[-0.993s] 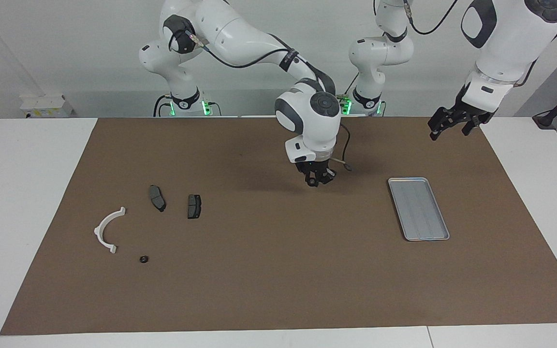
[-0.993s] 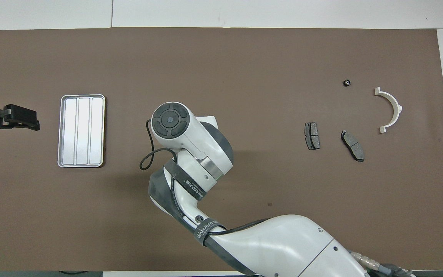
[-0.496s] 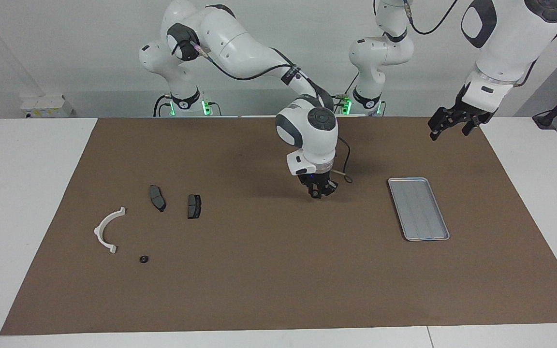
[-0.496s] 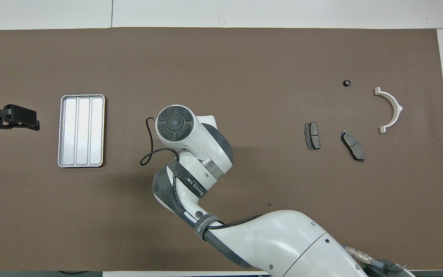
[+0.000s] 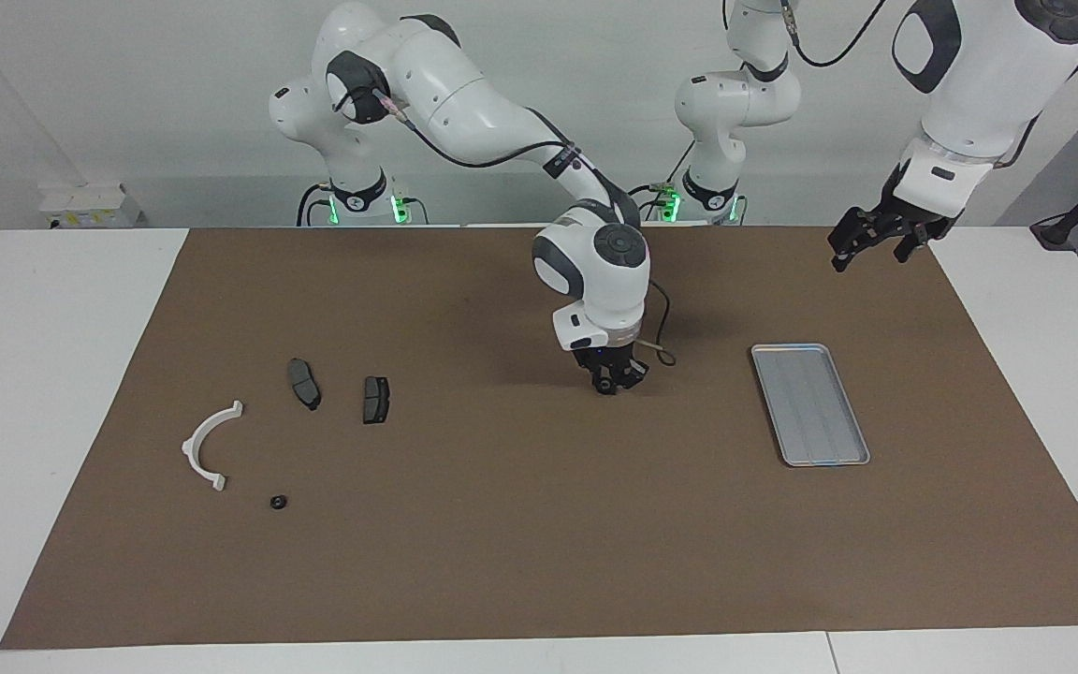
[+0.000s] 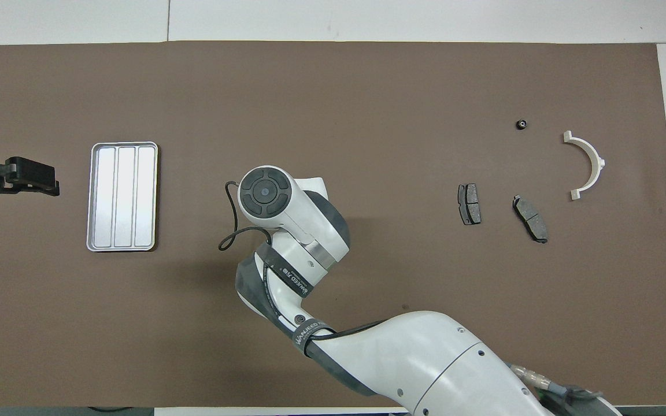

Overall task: Pick bearing gear from pile to tray
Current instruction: 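Carry the bearing to the table center and release it, then return the right gripper to the pile while the left gripper reaches the bearing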

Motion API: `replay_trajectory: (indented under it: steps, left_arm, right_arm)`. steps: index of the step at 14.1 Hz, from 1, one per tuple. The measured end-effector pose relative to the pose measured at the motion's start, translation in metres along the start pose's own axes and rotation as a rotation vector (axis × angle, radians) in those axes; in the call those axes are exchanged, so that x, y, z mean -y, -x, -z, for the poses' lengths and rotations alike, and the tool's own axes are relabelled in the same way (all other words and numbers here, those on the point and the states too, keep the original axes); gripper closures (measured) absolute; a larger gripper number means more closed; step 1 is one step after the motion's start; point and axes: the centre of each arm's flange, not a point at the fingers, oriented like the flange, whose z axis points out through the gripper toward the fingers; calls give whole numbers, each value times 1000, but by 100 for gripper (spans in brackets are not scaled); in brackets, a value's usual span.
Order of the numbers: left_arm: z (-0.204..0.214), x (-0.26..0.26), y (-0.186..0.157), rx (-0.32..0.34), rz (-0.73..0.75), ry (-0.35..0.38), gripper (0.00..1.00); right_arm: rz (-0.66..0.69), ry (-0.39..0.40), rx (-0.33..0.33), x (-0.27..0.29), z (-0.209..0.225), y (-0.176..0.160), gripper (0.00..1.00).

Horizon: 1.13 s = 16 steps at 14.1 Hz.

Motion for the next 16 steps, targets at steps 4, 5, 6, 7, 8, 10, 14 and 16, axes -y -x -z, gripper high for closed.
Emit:
replay_trajectory:
  steps: [4, 5, 6, 7, 8, 10, 14, 16]
  left_arm:
    - [0, 0, 0, 0, 0, 0, 0]
    - [0, 0, 0, 0, -1, 0, 0]
    - [0, -1, 0, 0, -2, 0, 0]
    - [0, -2, 0, 0, -3, 0, 0]
    - [0, -2, 0, 0, -4, 0, 0]
    - [0, -8, 1, 1, -15, 0, 0]
    - [-4, -57, 12, 14, -83, -3, 0]
    - [-8, -81, 17, 1, -53, -1, 0]
  right_arm:
    - [15, 104, -22, -8, 5, -8, 13]
    - [20, 114, -26, -7, 17, -15, 1]
    - [37, 121, -26, -6, 33, -25, 0]
    - [54, 124, -27, -7, 51, -38, 0]
    - [76, 124, -26, -10, 73, -56, 0]
    - [143, 116, -26, -25, 113, -95, 0]
    - [319, 105, -25, -73, 172, -171, 0]
    - [412, 107, -21, -98, 178, -210, 0]
